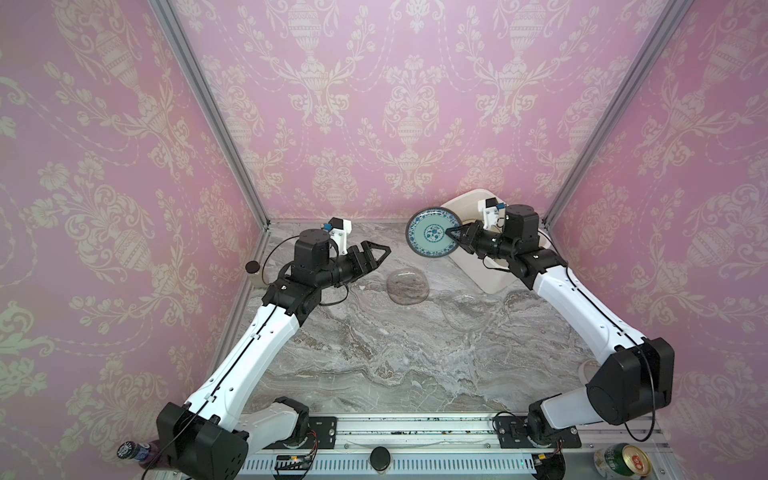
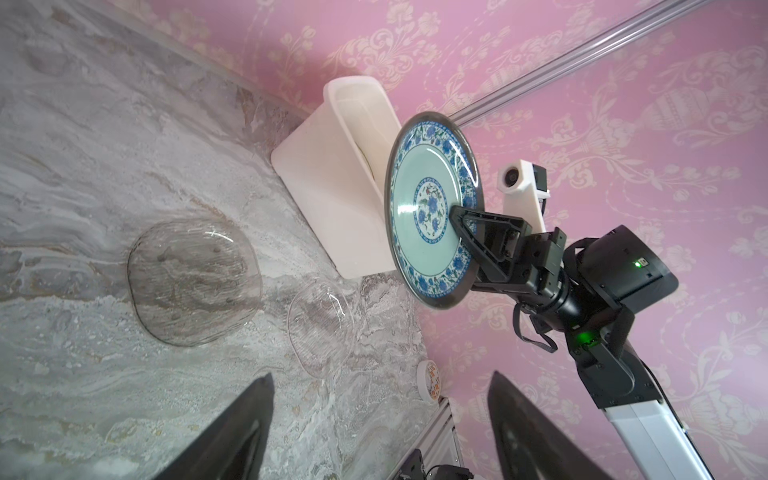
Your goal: Place the plates into the plastic bin on the countertop
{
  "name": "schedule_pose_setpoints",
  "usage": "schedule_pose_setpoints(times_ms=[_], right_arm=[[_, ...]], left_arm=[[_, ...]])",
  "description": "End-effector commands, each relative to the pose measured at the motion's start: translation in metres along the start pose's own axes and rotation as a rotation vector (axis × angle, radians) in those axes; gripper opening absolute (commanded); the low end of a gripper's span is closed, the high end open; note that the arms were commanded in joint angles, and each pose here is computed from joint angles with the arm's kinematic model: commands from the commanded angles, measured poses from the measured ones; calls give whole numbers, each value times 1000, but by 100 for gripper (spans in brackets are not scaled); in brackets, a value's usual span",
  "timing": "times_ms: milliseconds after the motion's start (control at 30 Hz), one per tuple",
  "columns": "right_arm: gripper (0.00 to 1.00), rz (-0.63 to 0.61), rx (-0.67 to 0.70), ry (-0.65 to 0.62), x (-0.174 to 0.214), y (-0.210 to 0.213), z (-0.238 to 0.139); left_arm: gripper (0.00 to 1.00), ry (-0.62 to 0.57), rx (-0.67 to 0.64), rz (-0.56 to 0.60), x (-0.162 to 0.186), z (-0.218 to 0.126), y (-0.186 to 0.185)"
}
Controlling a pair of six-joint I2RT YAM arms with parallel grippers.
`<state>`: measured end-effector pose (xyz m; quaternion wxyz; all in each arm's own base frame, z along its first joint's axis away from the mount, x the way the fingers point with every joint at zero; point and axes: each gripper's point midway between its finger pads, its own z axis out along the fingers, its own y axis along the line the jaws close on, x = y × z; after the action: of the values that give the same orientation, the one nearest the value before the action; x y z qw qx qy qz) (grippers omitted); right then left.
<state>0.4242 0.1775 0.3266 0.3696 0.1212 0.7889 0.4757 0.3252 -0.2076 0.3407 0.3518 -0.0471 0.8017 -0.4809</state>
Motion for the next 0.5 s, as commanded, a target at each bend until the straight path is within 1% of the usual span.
schedule_pose_setpoints(times_ms=[0,67,100,267,400,467], right_arm=[[1,53,29,-179,-47,-6,-21],[1,102,77,-230,-62,-27,-27],[2,123,98,-257,-71,-38,-31],[2,213,208,-382,-106,-84,-50],[2,285,316,-452,-122,-121,-57],[1,299,381,-454,-123,-137,-54]], left_arm=[[86,7,7,119,-8,3,-13],[93,25,-9,153,-10,7,-15],[99,37,-21,171,-11,10,-15],[99,100,-45,275,-7,29,-29],[99,180,-63,393,12,50,-42],[99,226,-73,444,23,61,-46]])
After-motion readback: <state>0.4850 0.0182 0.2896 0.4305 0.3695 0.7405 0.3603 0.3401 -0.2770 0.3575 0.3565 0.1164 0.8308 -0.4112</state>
